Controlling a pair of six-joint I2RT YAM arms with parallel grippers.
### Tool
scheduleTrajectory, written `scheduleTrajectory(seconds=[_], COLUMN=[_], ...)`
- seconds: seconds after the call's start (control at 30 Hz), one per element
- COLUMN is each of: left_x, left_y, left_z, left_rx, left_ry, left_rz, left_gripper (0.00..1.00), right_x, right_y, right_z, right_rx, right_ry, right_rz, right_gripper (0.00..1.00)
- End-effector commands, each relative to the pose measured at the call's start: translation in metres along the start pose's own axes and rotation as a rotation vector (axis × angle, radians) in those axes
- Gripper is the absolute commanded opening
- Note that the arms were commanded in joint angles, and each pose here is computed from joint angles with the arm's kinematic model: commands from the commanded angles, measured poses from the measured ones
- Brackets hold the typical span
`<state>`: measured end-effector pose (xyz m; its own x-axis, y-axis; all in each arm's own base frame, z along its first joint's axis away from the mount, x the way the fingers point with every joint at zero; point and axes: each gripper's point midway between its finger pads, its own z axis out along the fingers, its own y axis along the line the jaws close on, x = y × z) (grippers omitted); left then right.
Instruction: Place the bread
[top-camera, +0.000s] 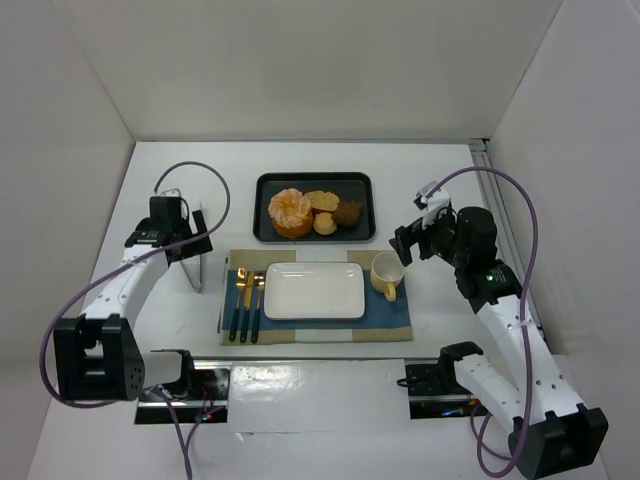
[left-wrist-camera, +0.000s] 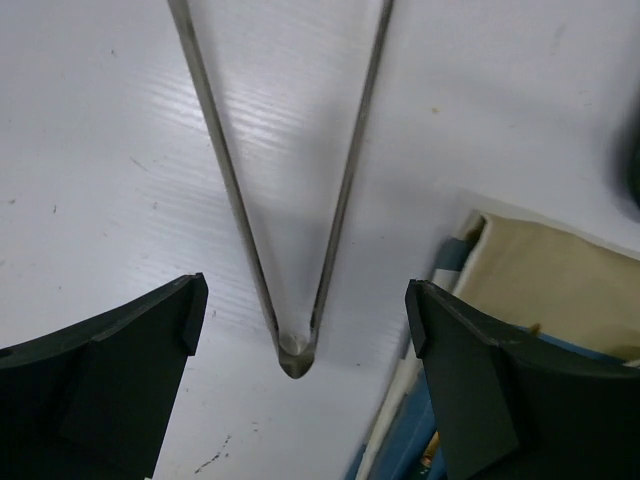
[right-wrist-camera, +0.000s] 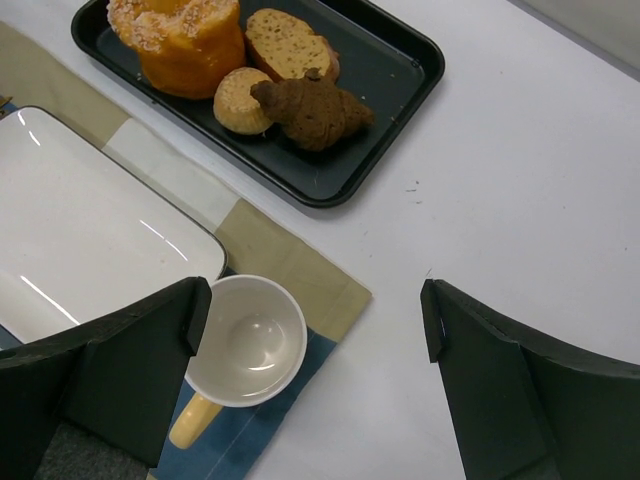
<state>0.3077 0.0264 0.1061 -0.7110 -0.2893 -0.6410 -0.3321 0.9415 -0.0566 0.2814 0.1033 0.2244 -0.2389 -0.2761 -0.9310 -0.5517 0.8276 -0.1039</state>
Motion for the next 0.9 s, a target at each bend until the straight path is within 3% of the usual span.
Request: scheduleTrajectory(seconds=[0.0,0.3,0.87], left_x=[-0.009,-0.021,0.012], left_y=[0.011,0.020,0.013], left_z=[0.013,0.036,0.066], left_rx=[-0.069,-0.120,-0.075], left_ry=[0.007,0.050,0.194], left_rz=[-0.013,-0.018,-0.002], left_gripper=[1.00,1.00,1.00], right_x=[-0.014,-0.020,-0.021], right_y=[0.001,0.000,-0.001], right_z=[-0.006,-0.012,-0.014], right_rx=[-0.006,0.009,0.020], right_ry=[-0.043,-0.066,-0.072], right_rz=[-0.023,-0.032,-0.026], right_gripper=[1.00,1.00,1.00])
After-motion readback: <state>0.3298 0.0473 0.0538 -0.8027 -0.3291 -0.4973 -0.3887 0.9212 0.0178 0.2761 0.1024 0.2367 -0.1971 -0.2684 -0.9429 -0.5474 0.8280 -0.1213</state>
